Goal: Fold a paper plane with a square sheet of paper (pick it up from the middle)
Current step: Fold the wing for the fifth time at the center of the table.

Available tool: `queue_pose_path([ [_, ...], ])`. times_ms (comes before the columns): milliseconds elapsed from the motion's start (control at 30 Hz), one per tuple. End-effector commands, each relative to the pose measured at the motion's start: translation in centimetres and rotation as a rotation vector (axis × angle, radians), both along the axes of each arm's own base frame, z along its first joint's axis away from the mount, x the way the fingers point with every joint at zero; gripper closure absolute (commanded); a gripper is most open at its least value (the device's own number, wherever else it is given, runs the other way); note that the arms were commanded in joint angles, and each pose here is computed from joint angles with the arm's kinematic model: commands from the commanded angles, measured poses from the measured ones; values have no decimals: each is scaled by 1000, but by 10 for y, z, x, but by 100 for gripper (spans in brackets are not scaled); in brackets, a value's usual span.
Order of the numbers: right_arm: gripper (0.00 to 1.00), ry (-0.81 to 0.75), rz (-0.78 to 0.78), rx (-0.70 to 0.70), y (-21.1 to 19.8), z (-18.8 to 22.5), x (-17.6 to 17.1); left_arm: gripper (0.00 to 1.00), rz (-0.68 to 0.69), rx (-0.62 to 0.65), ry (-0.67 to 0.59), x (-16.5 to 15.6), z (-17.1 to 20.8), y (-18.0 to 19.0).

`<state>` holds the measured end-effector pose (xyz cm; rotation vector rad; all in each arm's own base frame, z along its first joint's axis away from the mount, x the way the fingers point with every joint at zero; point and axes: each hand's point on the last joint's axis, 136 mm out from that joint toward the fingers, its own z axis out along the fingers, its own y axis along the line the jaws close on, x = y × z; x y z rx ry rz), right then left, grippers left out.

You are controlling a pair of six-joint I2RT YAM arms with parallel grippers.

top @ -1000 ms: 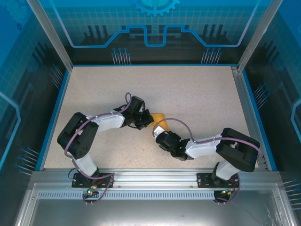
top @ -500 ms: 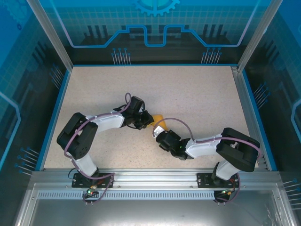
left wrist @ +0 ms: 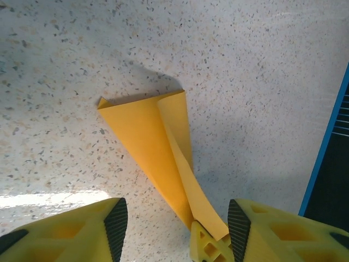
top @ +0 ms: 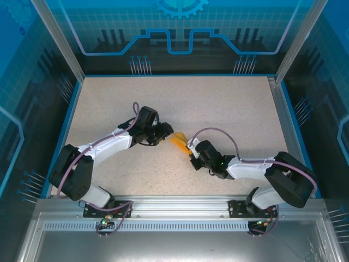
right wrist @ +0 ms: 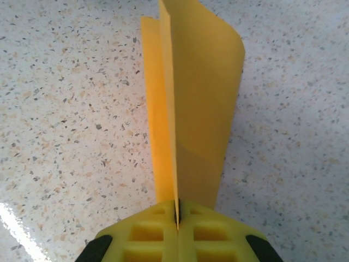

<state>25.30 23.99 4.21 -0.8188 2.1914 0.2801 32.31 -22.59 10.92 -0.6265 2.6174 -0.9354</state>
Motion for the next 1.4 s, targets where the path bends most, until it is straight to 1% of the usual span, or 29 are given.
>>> queue_pose_path([
  [0,100,78,42,121,11,2,-7,45,3,34,-6,0,5,7],
  [433,100,237,40,218,17,-14,-11,45,-13,27,32,-3,-6,3],
  [633,100,305,28,297,18,-15,-10,45,-19,29,42,-5,-10,3],
  [767,100,397,53,357,24,-15,-12,46,-26,31,40,-6,-11,2],
  [933,100,540,45,406,30,-21,-12,46,-36,27,44,-7,-14,1],
  [1167,100,652,24,470,37,-23,-9,46,-45,35,54,-12,-19,4],
  [1267,100,703,18,480,42,-24,-9,49,-55,37,44,-12,-19,3],
  [1367,100,732,-39,468,39,-26,-6,52,-64,29,38,-13,-20,2],
])
